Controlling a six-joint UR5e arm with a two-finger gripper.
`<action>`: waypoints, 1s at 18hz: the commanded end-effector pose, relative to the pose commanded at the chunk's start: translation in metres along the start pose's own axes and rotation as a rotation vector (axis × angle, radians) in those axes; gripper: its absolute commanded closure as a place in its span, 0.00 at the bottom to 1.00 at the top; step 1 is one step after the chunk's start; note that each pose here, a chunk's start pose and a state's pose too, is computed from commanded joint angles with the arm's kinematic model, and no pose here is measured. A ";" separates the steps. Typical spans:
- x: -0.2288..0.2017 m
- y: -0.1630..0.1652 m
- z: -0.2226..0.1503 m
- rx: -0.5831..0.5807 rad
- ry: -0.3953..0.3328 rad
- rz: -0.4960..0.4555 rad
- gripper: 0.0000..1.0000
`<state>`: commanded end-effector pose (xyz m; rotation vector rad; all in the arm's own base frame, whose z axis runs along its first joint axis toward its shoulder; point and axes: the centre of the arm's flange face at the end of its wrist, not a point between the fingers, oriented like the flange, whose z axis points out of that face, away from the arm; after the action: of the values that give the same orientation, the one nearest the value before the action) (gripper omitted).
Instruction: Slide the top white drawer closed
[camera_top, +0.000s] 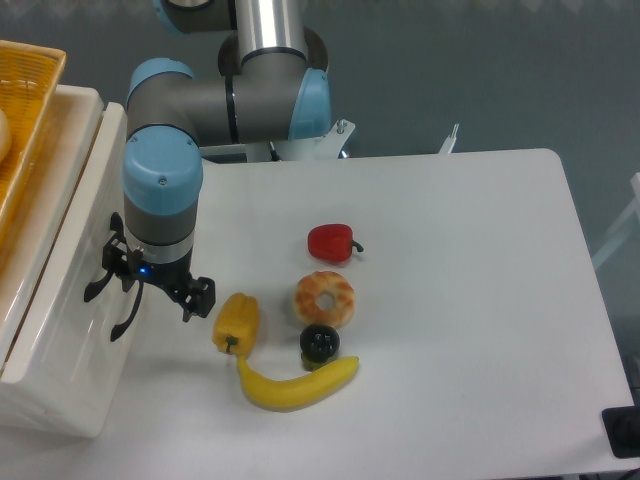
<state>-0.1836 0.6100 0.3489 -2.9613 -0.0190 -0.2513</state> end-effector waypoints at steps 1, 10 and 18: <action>-0.001 0.000 0.000 0.000 0.000 -0.001 0.00; -0.029 0.002 -0.019 0.028 -0.024 -0.040 0.00; -0.061 0.010 -0.048 0.014 -0.141 -0.011 0.00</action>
<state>-0.2513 0.5920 0.3837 -2.9599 -0.0539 -0.0436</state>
